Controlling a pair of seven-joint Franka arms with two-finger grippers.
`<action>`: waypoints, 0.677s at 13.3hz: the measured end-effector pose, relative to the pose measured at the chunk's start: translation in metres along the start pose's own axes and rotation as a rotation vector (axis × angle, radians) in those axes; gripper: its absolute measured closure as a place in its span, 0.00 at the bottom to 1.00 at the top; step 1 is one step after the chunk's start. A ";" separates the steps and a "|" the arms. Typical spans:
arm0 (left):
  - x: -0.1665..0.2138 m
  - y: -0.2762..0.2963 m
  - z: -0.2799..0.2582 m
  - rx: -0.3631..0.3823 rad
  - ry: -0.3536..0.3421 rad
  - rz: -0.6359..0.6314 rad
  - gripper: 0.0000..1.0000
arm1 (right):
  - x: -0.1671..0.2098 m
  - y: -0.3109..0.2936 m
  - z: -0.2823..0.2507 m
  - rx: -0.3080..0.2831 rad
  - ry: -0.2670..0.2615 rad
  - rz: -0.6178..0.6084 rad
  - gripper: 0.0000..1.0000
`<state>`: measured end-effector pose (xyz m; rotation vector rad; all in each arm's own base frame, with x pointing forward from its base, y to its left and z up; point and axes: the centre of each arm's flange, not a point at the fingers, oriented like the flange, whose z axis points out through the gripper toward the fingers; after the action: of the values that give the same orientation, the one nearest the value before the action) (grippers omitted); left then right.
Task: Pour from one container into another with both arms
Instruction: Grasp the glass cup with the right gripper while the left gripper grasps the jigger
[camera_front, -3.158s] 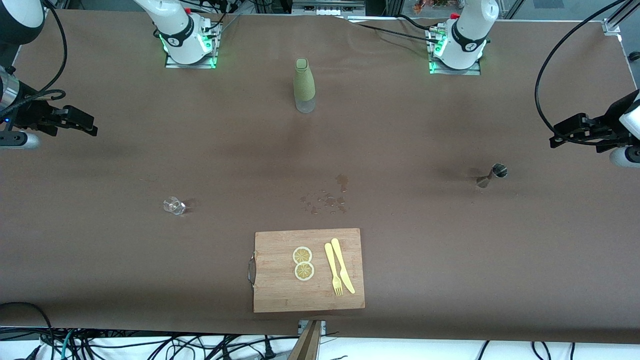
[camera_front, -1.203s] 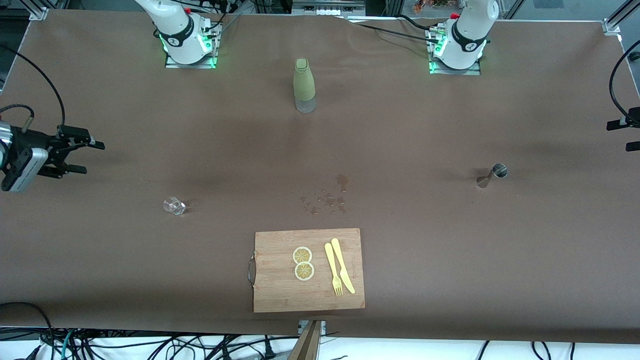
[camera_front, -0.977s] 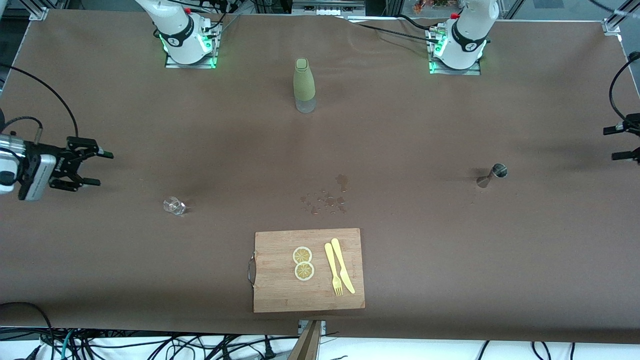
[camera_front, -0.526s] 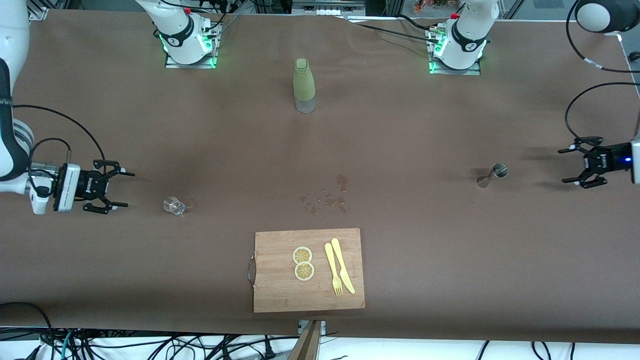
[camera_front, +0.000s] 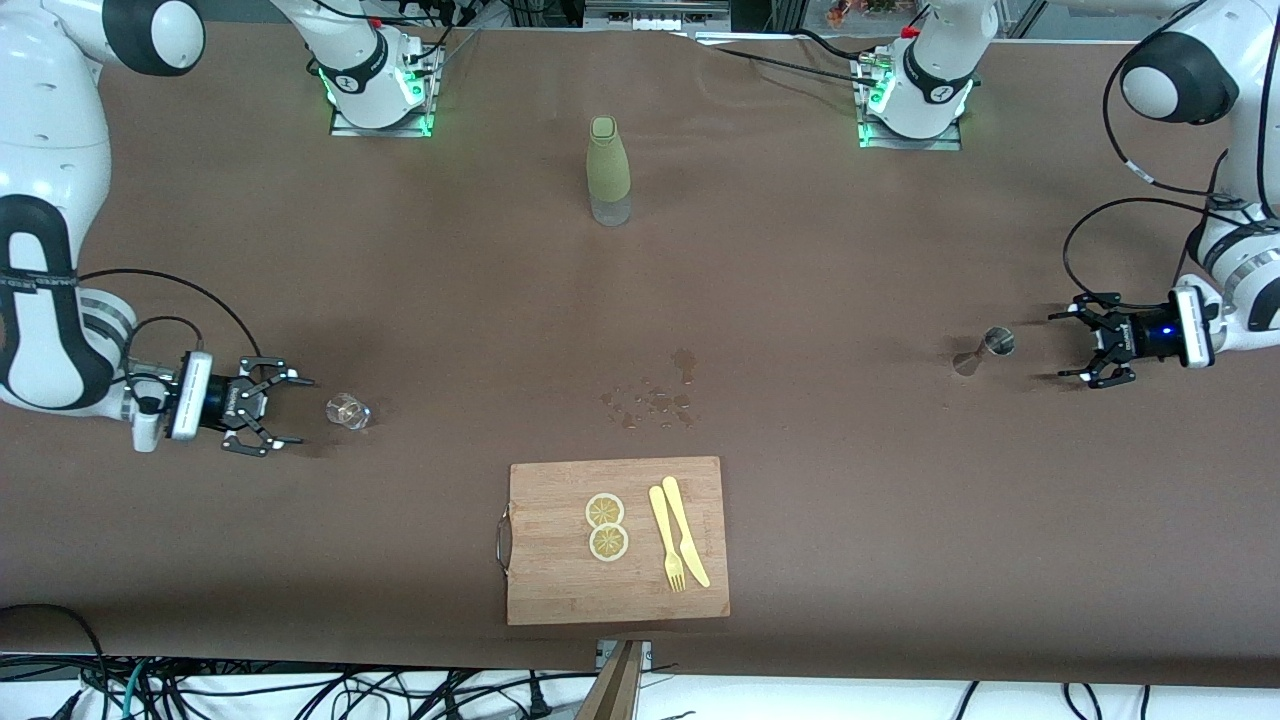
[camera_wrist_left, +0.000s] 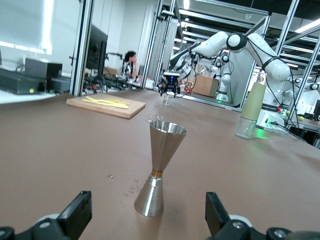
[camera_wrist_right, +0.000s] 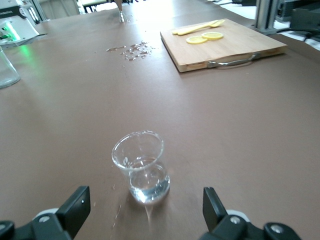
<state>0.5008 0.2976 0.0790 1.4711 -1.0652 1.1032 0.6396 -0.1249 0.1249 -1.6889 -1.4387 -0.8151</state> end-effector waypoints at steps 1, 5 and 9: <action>-0.007 -0.002 0.012 -0.016 0.007 0.011 0.00 | -0.002 0.000 0.011 0.013 0.013 -0.009 0.00; -0.017 -0.015 0.064 -0.108 0.001 0.026 0.00 | -0.003 0.001 0.037 0.031 0.063 -0.052 0.00; -0.011 -0.022 0.083 -0.144 -0.008 0.039 0.00 | -0.004 -0.001 0.048 0.048 0.084 -0.070 0.01</action>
<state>0.5305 0.2196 0.0547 1.3465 -1.1587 1.0267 0.6375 -0.0857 0.0974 -1.5575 -1.4550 -0.8726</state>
